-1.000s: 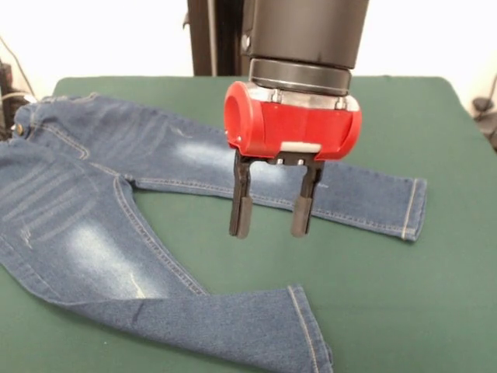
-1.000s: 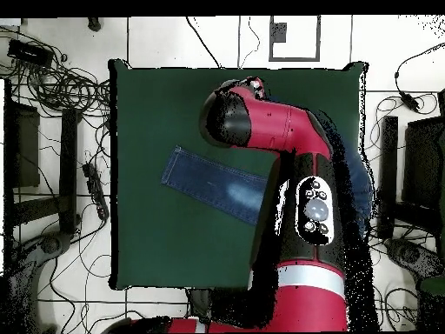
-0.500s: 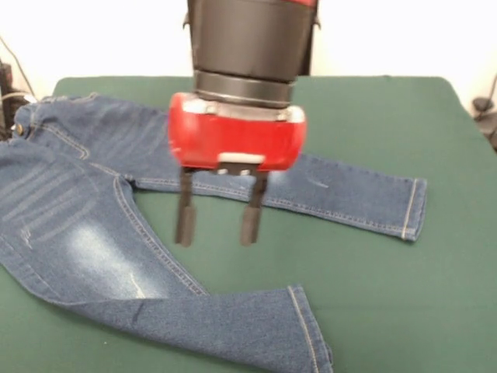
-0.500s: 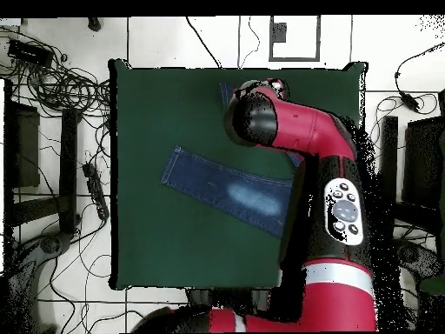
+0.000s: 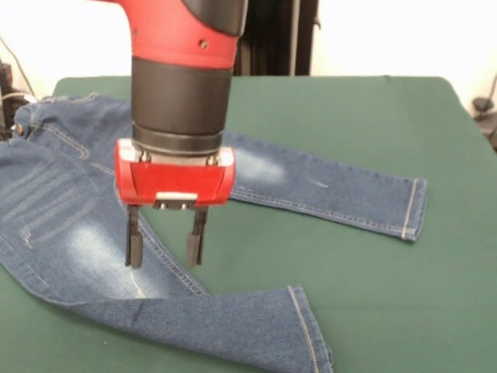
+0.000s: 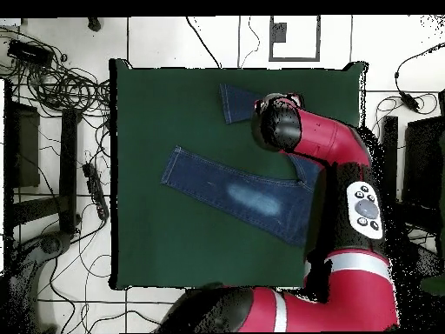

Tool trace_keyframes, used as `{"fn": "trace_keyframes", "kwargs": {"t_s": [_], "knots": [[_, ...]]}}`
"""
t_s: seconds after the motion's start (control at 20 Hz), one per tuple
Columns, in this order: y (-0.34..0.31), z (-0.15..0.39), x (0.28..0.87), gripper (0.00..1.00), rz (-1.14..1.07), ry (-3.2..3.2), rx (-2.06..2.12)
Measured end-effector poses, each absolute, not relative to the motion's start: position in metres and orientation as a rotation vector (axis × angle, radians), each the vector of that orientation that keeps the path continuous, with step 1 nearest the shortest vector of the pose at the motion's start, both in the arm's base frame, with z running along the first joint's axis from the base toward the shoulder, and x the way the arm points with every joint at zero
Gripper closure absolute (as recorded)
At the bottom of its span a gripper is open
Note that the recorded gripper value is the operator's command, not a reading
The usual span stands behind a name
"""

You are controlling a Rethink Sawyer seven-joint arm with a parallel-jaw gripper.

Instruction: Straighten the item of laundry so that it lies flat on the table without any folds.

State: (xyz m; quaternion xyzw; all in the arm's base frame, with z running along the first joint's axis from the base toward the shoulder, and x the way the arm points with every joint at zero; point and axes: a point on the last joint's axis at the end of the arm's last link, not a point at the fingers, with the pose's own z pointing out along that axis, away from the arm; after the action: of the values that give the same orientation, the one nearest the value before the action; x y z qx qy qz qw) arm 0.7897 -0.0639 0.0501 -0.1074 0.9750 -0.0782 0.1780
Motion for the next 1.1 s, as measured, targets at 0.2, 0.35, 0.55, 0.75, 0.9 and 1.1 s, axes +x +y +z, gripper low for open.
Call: {"fn": "trace_keyframes", "kwargs": {"t_s": [0.2,0.35,0.55,0.75,0.9,1.1], "knots": [[-0.068,0.034,0.784,0.0,-0.158,2.772,-0.265],[-0.07,0.029,0.783,0.0,-0.126,2.77,-0.244],[-0.072,0.025,0.782,0.0,-0.101,2.744,-0.217],[-0.064,0.023,0.784,0.0,-0.103,2.72,-0.221],[-0.055,0.023,0.786,0.0,-0.101,2.716,-0.236],[-0.043,0.022,0.784,0.0,-0.116,2.729,-0.243]]}}
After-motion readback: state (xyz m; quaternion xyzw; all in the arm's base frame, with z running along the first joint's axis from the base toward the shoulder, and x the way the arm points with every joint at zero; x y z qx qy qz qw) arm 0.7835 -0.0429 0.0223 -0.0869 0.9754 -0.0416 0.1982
